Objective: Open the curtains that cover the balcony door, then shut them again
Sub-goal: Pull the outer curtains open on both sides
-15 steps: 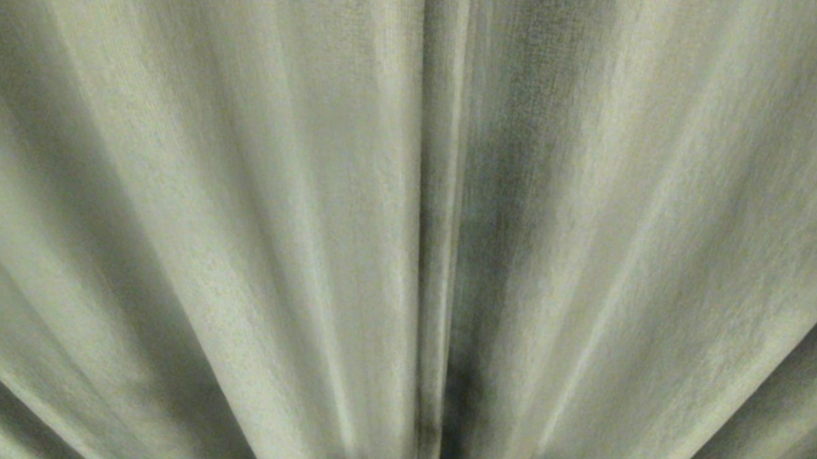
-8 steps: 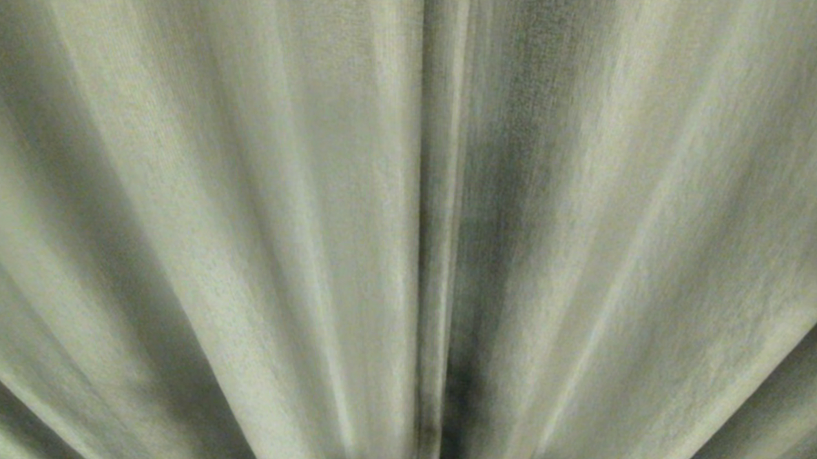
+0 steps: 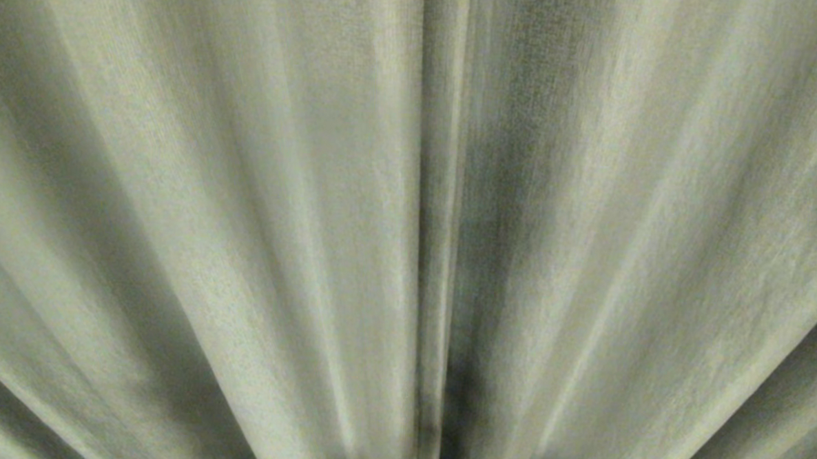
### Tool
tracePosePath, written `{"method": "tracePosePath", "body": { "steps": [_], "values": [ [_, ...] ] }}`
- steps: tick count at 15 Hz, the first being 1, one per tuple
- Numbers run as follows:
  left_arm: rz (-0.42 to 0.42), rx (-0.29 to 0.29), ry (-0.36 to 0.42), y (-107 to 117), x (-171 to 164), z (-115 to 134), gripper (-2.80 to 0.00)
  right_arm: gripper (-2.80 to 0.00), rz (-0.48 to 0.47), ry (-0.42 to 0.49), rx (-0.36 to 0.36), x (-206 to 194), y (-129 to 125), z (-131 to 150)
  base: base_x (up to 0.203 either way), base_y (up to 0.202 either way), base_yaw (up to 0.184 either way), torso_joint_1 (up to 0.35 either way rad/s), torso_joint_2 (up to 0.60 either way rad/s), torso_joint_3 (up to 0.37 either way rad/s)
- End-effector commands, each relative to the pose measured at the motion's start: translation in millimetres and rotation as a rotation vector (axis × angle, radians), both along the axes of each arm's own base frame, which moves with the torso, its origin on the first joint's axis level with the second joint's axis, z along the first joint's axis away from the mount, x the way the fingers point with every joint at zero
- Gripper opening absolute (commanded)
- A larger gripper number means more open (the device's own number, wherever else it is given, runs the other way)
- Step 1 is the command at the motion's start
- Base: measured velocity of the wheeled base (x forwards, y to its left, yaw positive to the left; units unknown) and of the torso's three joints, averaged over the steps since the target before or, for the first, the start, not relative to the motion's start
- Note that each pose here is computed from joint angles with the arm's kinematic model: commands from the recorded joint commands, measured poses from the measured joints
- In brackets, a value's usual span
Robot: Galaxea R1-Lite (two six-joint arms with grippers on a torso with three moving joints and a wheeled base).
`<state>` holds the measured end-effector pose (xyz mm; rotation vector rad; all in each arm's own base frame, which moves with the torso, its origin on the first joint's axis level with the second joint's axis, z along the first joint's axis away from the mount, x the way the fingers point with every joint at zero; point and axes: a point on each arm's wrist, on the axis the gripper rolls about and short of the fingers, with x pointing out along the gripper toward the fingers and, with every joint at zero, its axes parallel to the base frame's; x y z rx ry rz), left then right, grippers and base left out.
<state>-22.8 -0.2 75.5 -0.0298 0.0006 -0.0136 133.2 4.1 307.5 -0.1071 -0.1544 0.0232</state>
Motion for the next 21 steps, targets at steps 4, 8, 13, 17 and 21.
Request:
{"method": "tracePosePath", "body": {
  "steps": [4,8,13,17,21],
  "values": [
    [0.000,-0.001,0.000,0,0,0,-2.80,0.00,0.003,0.052,0.019,64,1,1,0.000,0.000,0.000,0.000,0.00,0.000],
    [0.000,-0.001,0.000,0,0,0,-2.80,0.00,0.010,0.071,0.020,87,3,2,0.000,0.000,0.000,0.000,0.00,0.000],
    [0.000,-0.001,0.000,0,0,0,-2.80,0.00,0.009,0.058,0.018,105,3,9,0.000,0.000,0.000,0.000,0.00,0.000],
    [0.000,-0.001,0.000,0,0,0,-2.80,-2.80,0.004,0.046,0.017,107,2,9,0.000,0.000,0.000,0.000,0.00,0.000],
    [0.000,-0.001,0.000,0,0,0,-2.80,-2.80,0.003,-0.012,0.012,120,3,15,0.000,0.000,0.000,0.000,0.00,0.000]
  ]
}}
